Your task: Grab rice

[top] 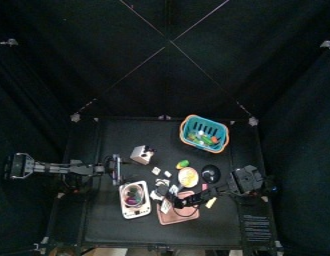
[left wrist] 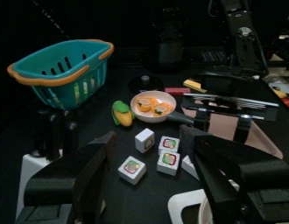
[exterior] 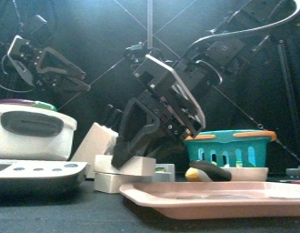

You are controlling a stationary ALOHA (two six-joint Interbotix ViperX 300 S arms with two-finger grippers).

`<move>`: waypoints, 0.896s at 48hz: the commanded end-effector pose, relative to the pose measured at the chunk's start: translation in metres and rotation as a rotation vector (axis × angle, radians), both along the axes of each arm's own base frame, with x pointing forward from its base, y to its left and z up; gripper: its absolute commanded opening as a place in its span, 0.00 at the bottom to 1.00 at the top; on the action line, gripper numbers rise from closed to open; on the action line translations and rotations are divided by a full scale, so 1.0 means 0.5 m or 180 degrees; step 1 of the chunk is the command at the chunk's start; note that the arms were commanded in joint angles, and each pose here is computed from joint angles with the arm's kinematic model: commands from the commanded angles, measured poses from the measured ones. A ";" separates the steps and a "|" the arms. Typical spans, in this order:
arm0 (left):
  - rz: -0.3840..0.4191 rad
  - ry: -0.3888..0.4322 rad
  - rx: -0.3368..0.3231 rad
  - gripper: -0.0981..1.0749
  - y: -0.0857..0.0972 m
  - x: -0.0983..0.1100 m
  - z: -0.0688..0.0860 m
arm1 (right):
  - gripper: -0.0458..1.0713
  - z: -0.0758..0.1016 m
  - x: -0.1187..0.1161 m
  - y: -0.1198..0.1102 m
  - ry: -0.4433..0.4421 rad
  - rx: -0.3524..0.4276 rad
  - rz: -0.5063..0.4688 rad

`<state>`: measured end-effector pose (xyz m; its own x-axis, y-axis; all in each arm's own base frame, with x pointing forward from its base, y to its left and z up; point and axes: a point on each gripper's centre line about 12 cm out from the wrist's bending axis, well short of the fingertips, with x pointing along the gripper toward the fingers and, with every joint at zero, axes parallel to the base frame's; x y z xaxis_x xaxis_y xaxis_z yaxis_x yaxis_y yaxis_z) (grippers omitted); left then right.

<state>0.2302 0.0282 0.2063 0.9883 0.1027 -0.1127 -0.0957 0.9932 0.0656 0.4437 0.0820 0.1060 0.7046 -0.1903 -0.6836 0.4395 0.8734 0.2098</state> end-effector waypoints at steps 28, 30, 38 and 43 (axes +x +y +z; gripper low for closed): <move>-0.0004 -0.0068 0.0004 0.88 0.000 0.005 0.010 | 0.68 0.091 0.006 -0.022 -0.0315 0.0079 -0.0105; -0.0003 -0.0059 0.0003 0.88 0.000 0.004 0.009 | 0.68 0.092 0.006 -0.023 -0.0321 0.0076 -0.0106; -0.0003 -0.0054 0.0003 0.88 0.000 0.004 0.008 | 0.68 0.094 0.007 -0.027 -0.0330 0.0063 -0.0109; -0.0013 -0.0054 -0.0002 0.88 -0.001 0.004 0.008 | 0.68 0.096 0.007 -0.029 -0.0336 0.0060 -0.0110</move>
